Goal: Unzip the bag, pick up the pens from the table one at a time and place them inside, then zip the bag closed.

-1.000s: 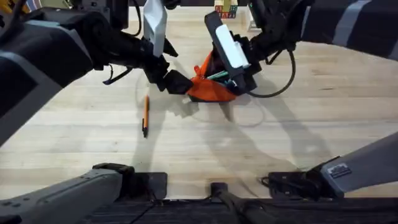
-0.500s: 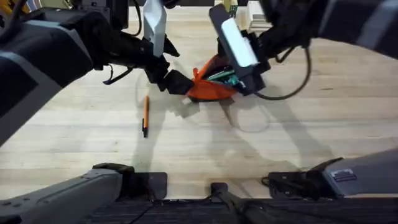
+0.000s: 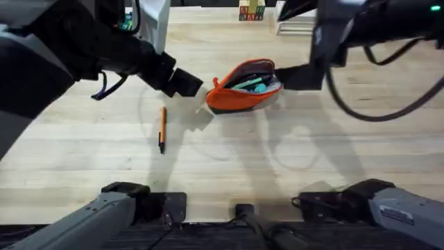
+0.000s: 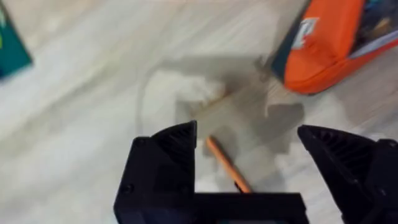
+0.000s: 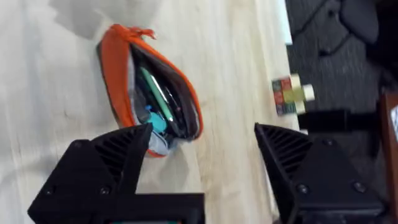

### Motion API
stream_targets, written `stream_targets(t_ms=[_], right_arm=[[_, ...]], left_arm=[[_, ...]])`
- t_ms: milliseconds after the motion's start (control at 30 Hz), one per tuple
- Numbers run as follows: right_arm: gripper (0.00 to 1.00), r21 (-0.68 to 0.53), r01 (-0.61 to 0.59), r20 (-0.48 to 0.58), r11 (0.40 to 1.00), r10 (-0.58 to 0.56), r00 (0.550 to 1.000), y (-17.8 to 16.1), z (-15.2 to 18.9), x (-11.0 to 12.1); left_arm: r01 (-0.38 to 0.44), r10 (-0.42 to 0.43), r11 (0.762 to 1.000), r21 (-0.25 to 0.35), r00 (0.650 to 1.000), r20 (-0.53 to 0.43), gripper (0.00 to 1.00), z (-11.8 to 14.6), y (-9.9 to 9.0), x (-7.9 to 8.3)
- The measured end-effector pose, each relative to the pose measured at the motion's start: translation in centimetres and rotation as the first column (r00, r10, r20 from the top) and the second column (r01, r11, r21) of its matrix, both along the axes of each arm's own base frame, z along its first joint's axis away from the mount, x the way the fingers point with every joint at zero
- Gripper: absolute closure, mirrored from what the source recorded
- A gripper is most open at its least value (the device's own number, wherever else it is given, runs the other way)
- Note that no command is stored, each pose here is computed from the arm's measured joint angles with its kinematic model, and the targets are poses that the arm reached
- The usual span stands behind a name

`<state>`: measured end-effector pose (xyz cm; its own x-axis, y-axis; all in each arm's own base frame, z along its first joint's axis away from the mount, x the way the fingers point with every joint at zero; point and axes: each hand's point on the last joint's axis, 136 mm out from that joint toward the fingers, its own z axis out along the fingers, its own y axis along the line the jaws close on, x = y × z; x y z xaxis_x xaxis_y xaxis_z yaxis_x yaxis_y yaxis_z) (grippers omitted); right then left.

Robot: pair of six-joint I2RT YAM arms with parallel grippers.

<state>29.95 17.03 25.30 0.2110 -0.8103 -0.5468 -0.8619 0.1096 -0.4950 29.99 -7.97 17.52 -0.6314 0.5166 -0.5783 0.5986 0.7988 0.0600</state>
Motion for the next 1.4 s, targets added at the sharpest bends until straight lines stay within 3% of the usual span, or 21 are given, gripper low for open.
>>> stream_targets(t_ms=[133,233,367,533,800,900,933,1033,1400], right_arm=[[0.004,0.057,0.124,-0.021,0.991,-0.123,0.992,-2.0,1.2,0.4],[0.004,0.088,0.205,-0.047,0.975,-0.201,0.978,-3.3,1.6,0.8],[0.004,0.12,0.297,-0.09,0.947,-0.288,0.954,-4.7,1.8,1.3],[0.004,0.147,0.367,-0.125,0.919,-0.35,0.928,-5.6,1.9,1.7],[0.004,0.17,0.381,-0.121,0.909,-0.364,0.923,-5.6,2.3,2.2],[0.003,0.171,0.383,-0.123,0.908,-0.366,0.923,-5.6,2.3,2.2],[0.003,0.171,0.383,-0.122,0.908,-0.366,0.923,-5.6,2.3,2.2],[0.003,0.171,0.383,-0.122,0.908,-0.366,0.923,-5.6,2.3,2.2],[0.004,0.172,0.383,-0.122,0.908,-0.366,0.923,-5.6,2.4,2.2]], left_arm=[[-0.141,0.144,0.989,0.051,0.987,-0.067,0.007,-0.8,1.9,-1.1],[-0.244,0.253,0.966,0.086,0.96,-0.116,0.007,-1.4,3.2,-2.1],[-0.317,0.336,0.94,0.128,0.925,-0.177,0.007,-2.1,4.3,-3.5],[-0.338,0.364,0.93,0.145,0.904,-0.226,0.007,-2.6,4.5,-4.7],[-0.366,0.402,0.912,0.186,0.889,-0.221,0.007,-2.8,5.3,-5.0],[-0.378,0.427,0.899,0.221,0.868,-0.254,0.007,-3.3,5.8,-5.7],[-0.376,0.442,0.891,0.254,0.846,-0.297,0.007,-4.5,5.9,-5.8],[-0.388,0.473,0.876,0.286,0.807,-0.355,0.007,-6.9,5.9,-5.2],[-0.39,0.485,0.871,0.3,0.782,-0.392,0.004,-9.2,5.6,-4.1]])
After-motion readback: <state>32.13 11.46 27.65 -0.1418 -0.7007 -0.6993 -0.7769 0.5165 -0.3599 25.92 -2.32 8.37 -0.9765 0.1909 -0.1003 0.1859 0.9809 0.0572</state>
